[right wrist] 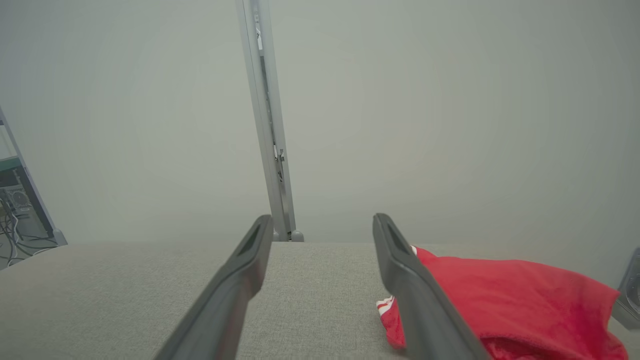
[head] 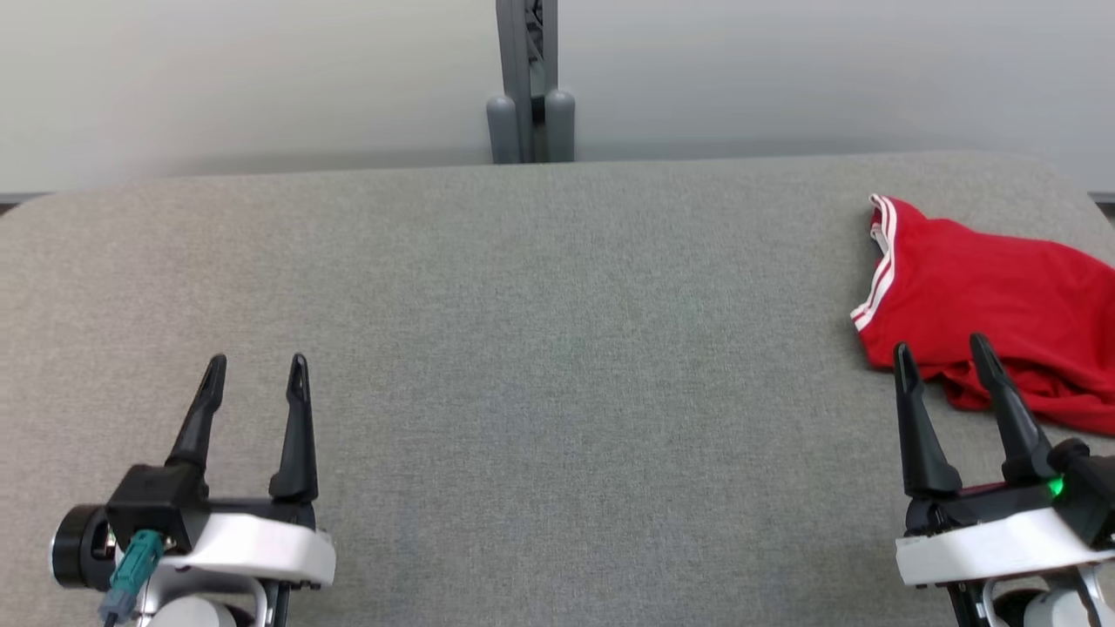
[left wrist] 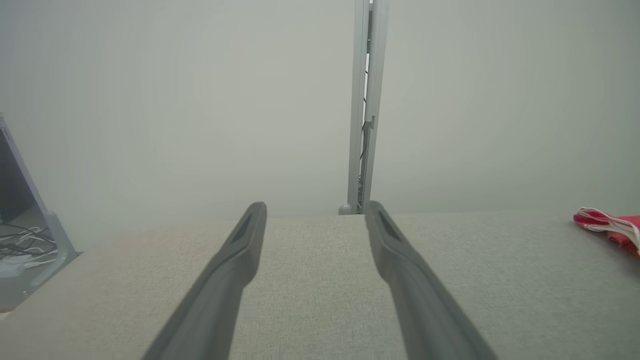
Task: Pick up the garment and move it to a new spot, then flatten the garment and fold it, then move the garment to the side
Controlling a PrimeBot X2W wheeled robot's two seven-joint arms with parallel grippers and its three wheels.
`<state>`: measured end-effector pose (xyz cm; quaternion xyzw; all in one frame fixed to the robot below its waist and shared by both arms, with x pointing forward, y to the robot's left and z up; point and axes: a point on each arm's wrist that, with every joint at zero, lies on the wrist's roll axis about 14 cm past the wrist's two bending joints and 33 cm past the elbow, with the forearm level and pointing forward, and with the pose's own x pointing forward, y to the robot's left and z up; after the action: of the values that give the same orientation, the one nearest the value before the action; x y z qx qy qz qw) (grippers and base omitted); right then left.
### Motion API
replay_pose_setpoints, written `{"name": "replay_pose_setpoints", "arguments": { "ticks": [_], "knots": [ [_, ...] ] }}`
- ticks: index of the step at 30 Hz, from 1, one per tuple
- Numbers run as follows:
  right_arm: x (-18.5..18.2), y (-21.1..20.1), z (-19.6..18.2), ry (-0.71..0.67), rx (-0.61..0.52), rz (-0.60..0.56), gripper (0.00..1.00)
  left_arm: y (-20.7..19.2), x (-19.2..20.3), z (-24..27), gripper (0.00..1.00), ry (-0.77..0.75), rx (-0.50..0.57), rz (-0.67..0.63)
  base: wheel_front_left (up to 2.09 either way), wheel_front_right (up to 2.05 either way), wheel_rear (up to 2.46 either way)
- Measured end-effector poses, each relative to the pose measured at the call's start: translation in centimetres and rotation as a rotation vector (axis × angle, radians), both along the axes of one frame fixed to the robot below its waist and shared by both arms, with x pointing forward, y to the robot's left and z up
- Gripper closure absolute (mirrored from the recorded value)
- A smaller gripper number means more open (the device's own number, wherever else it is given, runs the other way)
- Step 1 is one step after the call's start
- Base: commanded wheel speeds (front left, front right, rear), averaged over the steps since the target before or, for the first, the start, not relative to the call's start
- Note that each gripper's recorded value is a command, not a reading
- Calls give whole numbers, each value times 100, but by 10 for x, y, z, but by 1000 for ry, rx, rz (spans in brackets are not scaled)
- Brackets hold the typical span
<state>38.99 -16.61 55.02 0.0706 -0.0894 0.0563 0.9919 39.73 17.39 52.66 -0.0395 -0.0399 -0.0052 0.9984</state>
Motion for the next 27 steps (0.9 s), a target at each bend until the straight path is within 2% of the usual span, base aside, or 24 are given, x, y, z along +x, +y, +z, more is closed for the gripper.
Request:
{"name": "replay_pose_setpoints", "arguments": {
  "ticks": [14, 27],
  "knots": [
    [-31, -15, -12, 60, -13, -45, 0, 3, -33, 5, 0, -9, 14, -4, 0, 0, 0],
    [-38, -16, -10, 63, -11, -46, 0, 4, -37, 7, 0, -10, 24, -5, 0, 0, 0]
  ]
}}
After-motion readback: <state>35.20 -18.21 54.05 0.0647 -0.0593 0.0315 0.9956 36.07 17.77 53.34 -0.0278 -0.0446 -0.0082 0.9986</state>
